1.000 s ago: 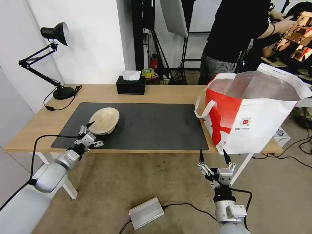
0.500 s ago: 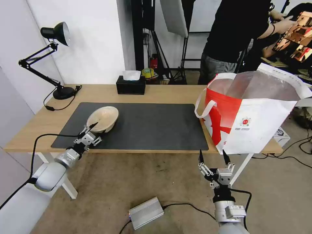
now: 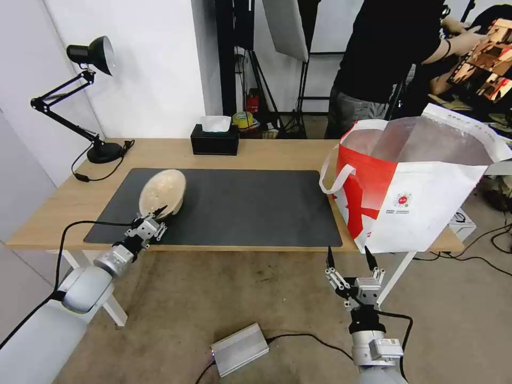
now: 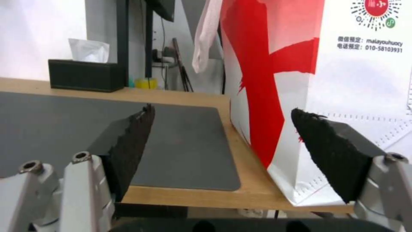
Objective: Pick up the trash from the table and place it into the takeout bag.
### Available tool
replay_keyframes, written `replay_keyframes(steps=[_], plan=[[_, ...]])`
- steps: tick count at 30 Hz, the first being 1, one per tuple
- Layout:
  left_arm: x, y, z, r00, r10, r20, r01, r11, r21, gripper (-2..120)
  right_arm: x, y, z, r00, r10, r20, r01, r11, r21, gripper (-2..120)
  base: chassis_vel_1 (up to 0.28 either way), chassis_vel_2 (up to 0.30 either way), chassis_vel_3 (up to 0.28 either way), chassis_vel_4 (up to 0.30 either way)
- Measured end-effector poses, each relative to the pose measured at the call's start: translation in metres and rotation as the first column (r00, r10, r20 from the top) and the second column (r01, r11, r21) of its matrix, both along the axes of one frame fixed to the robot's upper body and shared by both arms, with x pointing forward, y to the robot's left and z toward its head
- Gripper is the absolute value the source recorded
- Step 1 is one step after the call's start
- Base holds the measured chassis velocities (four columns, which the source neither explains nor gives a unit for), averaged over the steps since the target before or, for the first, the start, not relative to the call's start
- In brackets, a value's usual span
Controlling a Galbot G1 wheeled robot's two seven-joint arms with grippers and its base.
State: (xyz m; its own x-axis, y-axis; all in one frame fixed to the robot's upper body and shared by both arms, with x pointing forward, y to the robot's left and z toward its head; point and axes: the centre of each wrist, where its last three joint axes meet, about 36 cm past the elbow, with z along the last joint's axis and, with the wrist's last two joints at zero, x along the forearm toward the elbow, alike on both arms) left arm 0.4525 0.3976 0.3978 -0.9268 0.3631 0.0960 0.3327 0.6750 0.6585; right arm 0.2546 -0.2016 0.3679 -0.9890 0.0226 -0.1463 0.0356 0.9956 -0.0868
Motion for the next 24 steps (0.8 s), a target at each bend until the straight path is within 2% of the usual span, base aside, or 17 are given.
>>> replay_keyframes(steps=[3,16,21,24], plan=[[0.000,0.001,0.001,1.000,0.001,0.001,-0.001,1.000,0.001,1,0.000,0.000,0.000,1.000,-0.001,0.000,0.001,1.000,0.000,82,0.000,0.000,0.000,0.000],[-0.002,0.001,0.006,1.000,-0.007,0.010,0.007,1.000,0.000,1,0.000,-0.001,-0.001,1.000,-0.004,0.000,0.004,1.000,-0.001,80,0.000,0.000,0.000,0.000],[-0.002,0.002,0.018,0.999,-0.029,0.031,0.029,1.000,0.010,1,0.001,-0.001,-0.001,1.000,-0.005,0.003,0.005,1.000,-0.001,79,0.000,0.000,0.000,0.000],[-0.002,0.002,0.033,0.996,-0.055,0.066,0.054,0.998,0.017,1,0.002,0.000,0.002,1.000,-0.003,0.009,0.003,1.000,0.002,79,0.000,0.000,0.000,0.000]])
